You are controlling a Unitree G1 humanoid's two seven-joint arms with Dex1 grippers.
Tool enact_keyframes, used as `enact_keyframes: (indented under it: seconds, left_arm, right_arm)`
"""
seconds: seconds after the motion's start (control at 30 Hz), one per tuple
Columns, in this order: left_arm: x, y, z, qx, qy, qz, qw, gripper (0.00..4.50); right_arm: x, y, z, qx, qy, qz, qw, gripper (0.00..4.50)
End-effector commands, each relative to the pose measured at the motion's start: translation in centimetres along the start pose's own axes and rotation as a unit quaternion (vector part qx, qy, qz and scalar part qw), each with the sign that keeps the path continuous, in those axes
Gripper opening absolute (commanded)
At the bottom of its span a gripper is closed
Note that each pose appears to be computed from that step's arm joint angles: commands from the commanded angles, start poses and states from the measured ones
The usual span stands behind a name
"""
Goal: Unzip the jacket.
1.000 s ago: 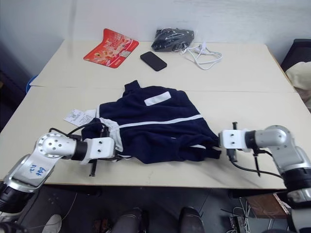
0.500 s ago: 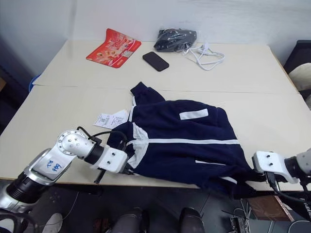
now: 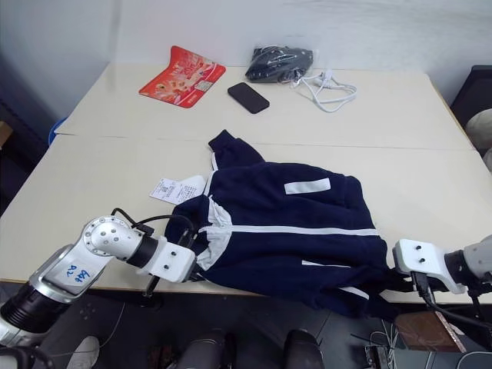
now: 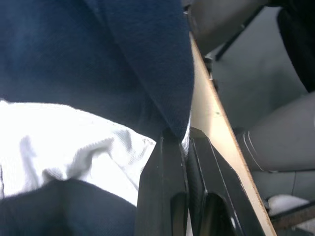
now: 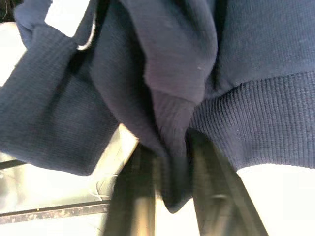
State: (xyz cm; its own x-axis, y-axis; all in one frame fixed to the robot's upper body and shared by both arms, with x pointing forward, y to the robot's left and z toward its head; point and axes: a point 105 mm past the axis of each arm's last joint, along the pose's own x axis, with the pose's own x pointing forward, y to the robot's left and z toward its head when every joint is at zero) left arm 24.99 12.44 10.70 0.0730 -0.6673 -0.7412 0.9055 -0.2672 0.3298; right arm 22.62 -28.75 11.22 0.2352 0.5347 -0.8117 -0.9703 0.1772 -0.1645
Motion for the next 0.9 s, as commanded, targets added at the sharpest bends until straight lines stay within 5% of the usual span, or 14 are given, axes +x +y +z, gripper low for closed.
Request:
enact_keyframes:
  seconds: [0.03, 0.23, 0.4, 0.7, 0.9]
  left_arm:
    - [-0.5, -0.2, -0.4, -0.033, -0.003, 0.012, 0.999, 1.01]
    - [-1.0, -0.3, -0.1, -0.046, -0.013, 0.027, 0.998, 2.85]
    - [-2.2, 0.0, -0.3, -0.05, -0.014, 0.043, 0.998, 4.41]
    - [-10.3, -0.2, -0.3, -0.137, -0.043, 0.057, 0.988, 4.46]
    - [-13.2, 7.9, -6.3, -0.047, 0.105, 0.235, 0.965, 4.46]
  right_arm:
    - [-0.3, -0.1, 0.4, -0.001, -0.004, 0.004, 1.0, 2.18]
    - [-1.0, -0.4, 0.8, 0.001, -0.006, 0.001, 1.0, 4.3]
    - [-2.3, -1.0, 0.9, -0.002, -0.004, -0.023, 1.0, 4.5]
    - [-8.3, -3.5, 4.5, 0.004, -0.056, -0.087, 0.995, 4.5]
    - [-7.7, -4.1, 13.3, -0.022, -0.237, -0.061, 0.969, 4.5]
